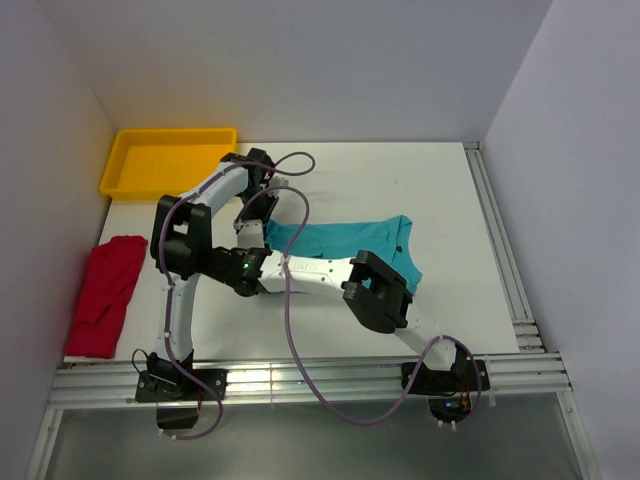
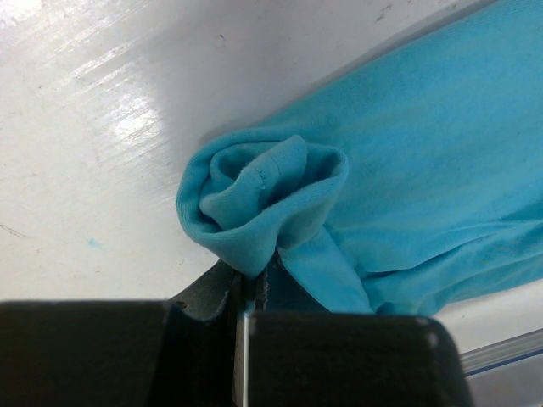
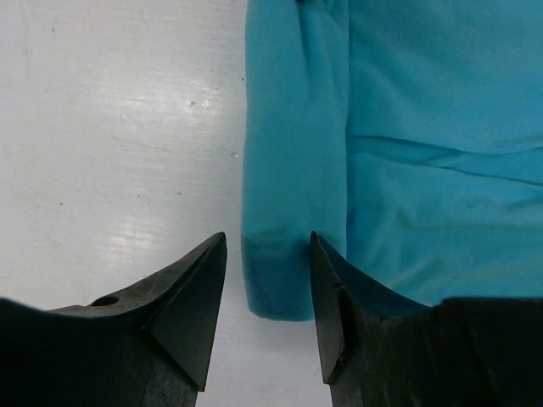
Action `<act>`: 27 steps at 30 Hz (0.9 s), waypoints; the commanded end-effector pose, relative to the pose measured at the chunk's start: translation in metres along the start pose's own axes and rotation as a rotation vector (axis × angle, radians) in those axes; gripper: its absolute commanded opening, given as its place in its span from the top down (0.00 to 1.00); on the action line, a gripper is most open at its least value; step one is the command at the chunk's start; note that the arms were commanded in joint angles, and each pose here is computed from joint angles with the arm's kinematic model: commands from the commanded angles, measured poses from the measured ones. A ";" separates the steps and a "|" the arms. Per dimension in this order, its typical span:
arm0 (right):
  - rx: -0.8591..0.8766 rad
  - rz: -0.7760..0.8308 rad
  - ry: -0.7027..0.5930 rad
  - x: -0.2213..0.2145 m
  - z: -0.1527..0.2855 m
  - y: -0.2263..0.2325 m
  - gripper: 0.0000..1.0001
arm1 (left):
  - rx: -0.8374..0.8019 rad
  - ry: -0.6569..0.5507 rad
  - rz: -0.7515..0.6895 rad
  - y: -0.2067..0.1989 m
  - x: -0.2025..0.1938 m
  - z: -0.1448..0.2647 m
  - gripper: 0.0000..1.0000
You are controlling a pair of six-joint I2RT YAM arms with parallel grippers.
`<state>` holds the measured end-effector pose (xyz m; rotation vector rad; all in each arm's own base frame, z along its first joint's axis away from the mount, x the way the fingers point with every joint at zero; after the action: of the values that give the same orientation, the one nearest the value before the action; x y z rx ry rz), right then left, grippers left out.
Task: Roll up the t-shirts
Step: Roll the tshirt
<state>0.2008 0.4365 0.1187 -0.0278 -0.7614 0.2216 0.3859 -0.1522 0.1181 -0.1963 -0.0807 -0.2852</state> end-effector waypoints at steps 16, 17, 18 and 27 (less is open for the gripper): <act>-0.067 0.059 0.004 0.000 0.000 -0.001 0.67 | 0.015 0.009 -0.024 0.000 0.005 0.000 0.99; -0.061 0.057 0.007 0.000 0.001 -0.002 0.71 | 0.012 0.004 -0.025 -0.001 0.006 0.000 0.98; -0.051 0.049 0.006 0.000 0.001 -0.001 0.75 | 0.011 0.005 -0.027 -0.001 0.006 0.001 0.96; 0.099 -0.159 0.019 0.011 0.007 -0.018 0.95 | -0.017 -0.018 -0.028 -0.003 0.008 0.003 0.77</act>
<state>0.1992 0.4222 0.0980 -0.0361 -0.7085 0.2085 0.3866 -0.1536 0.1180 -0.1986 -0.0693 -0.2891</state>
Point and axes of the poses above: each gripper's point midway between its finger pads, its own z axis back along the fingers, its own y axis along the line the jaws close on, x = y × z, the point moved 9 cm from there along z, back along the fingers, and after that the axes turned 8 degrees about z, right-handed, at the moved point
